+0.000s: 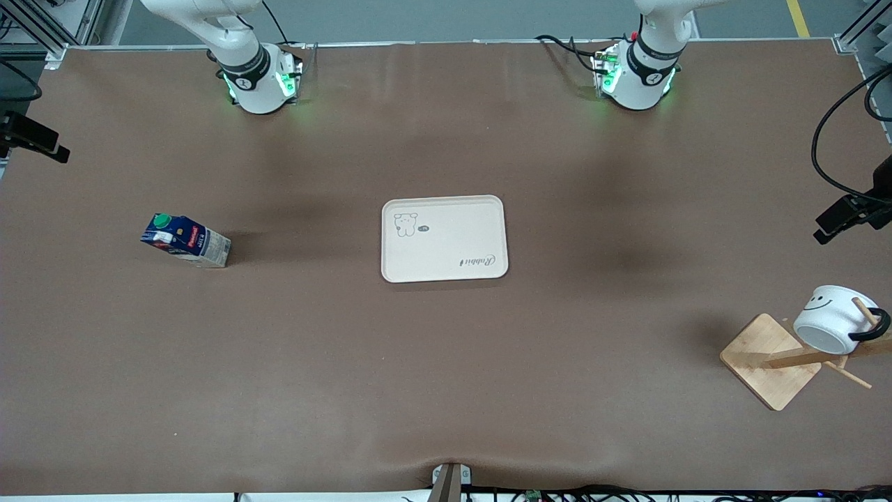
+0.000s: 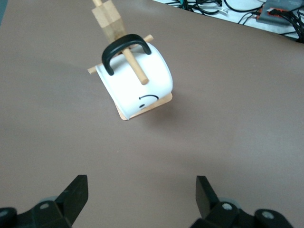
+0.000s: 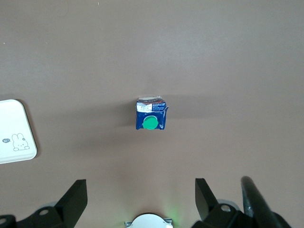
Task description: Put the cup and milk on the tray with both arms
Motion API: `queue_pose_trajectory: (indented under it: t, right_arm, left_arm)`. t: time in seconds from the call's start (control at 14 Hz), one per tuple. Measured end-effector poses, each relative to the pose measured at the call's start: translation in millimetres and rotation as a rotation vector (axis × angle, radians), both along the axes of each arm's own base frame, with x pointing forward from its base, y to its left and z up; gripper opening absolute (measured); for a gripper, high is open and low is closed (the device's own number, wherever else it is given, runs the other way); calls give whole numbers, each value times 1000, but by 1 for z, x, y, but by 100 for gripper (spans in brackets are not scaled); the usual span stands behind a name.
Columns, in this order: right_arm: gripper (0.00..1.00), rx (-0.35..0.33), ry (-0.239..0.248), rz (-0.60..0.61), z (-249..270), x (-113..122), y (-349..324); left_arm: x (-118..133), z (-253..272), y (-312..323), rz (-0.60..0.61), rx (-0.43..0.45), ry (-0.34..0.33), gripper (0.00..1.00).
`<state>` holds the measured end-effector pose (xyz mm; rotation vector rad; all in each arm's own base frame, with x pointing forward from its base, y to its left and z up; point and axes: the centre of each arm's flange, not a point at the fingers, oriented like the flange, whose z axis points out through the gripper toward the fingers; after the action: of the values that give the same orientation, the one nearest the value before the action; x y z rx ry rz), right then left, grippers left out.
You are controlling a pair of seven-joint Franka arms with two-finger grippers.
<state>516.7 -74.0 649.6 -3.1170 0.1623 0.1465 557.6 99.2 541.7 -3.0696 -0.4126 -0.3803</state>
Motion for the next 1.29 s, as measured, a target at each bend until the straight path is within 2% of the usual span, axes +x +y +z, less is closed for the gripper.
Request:
queue_pose_trajectory:
  t: [0.21, 0.5, 0.71, 1.0, 1.29]
  right_arm:
    - [100, 0, 0, 0, 0, 0, 0]
    - [100, 0, -1, 0, 0, 0, 0]
    - [100, 0, -2, 0, 0, 0, 0]
    - [100, 0, 2, 0, -2, 2, 0]
    - [100, -1, 4, 0, -4, 4, 0]
  left_arm:
    - [-5, -10, 27, -38, -86, -39, 100]
    - [-10, -52, 84, -166, -188, -118, 100]
    - [2, -83, 101, -231, -164, -175, 100]
    - [15, -106, 108, -243, -114, -210, 100]
    - [28, -120, 99, -236, -138, -265, 100]
